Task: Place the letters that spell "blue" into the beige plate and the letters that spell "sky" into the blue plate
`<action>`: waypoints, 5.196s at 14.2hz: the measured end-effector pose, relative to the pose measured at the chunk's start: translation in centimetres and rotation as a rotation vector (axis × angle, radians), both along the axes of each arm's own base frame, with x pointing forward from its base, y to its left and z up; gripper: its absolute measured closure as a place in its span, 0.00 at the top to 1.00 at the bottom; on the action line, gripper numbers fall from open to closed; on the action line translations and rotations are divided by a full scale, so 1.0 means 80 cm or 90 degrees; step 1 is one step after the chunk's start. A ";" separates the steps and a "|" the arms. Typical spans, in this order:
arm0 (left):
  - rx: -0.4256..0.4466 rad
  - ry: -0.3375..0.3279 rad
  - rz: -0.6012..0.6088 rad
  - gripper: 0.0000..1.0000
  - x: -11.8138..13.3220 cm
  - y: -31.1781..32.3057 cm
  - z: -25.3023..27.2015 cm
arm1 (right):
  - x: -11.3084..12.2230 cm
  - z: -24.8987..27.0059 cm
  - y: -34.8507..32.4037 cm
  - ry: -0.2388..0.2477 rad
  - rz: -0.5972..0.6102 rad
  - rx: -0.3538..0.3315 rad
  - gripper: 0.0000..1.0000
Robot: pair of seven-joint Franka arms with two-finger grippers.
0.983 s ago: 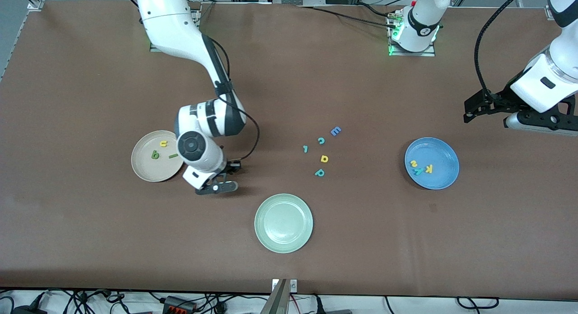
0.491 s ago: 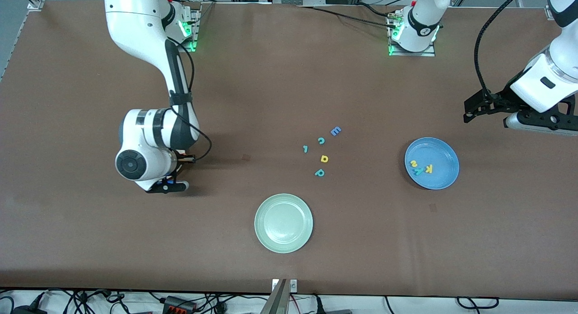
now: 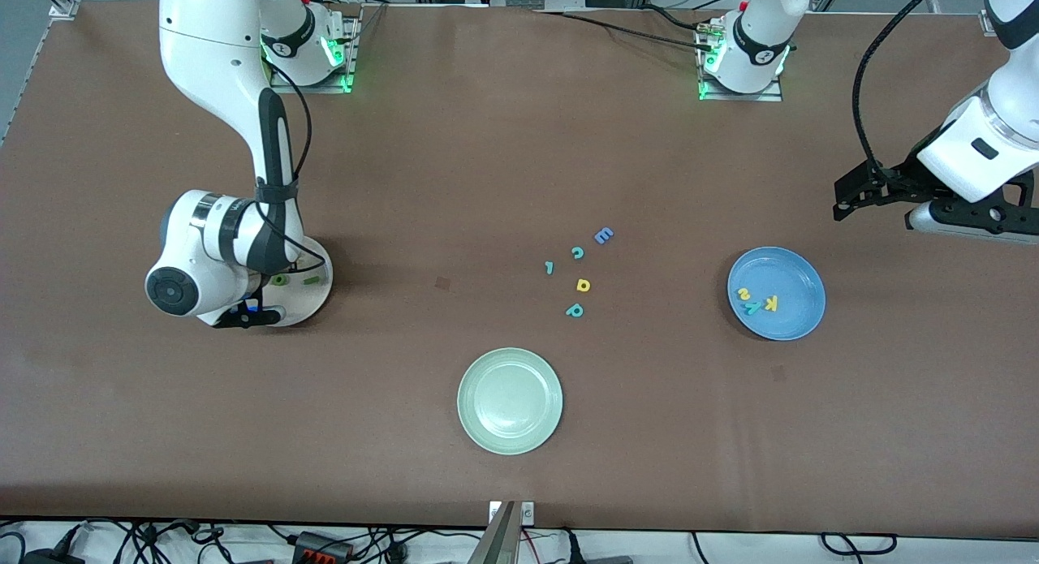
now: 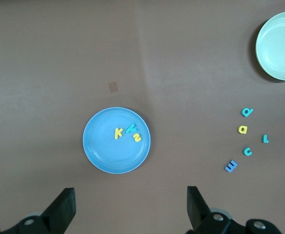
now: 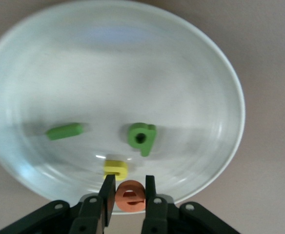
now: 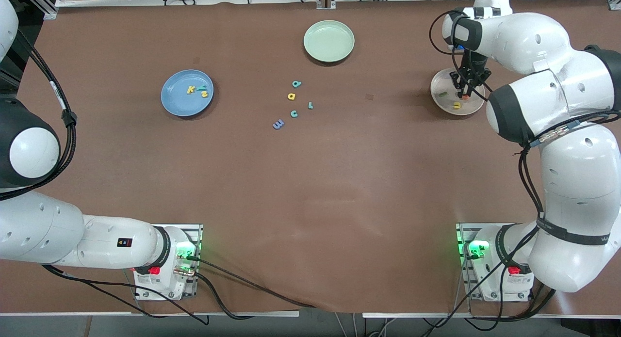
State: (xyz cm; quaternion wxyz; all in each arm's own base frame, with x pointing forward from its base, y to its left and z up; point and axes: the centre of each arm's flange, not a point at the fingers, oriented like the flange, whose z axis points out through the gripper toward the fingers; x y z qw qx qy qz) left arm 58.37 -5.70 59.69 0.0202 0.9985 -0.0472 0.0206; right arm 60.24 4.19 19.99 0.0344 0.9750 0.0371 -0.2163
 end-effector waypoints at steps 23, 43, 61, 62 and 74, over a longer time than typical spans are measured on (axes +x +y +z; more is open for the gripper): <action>0.000 0.000 0.000 1.00 0.000 0.000 0.000 | 0.093 0.209 0.072 -0.203 -0.072 -0.005 1.00; 0.000 0.000 0.000 1.00 0.000 0.000 0.000 | -0.007 0.507 -0.119 -0.299 -0.094 0.024 1.00; 0.000 0.000 0.000 1.00 0.000 0.000 0.000 | -0.053 0.487 -0.117 -0.287 -0.080 0.030 1.00; 0.000 0.000 0.000 1.00 0.000 0.000 0.000 | -0.053 0.487 -0.117 -0.287 -0.080 0.030 1.00; 0.000 0.000 0.000 1.00 0.000 0.000 0.000 | -0.054 0.486 -0.132 -0.286 -0.090 0.027 1.00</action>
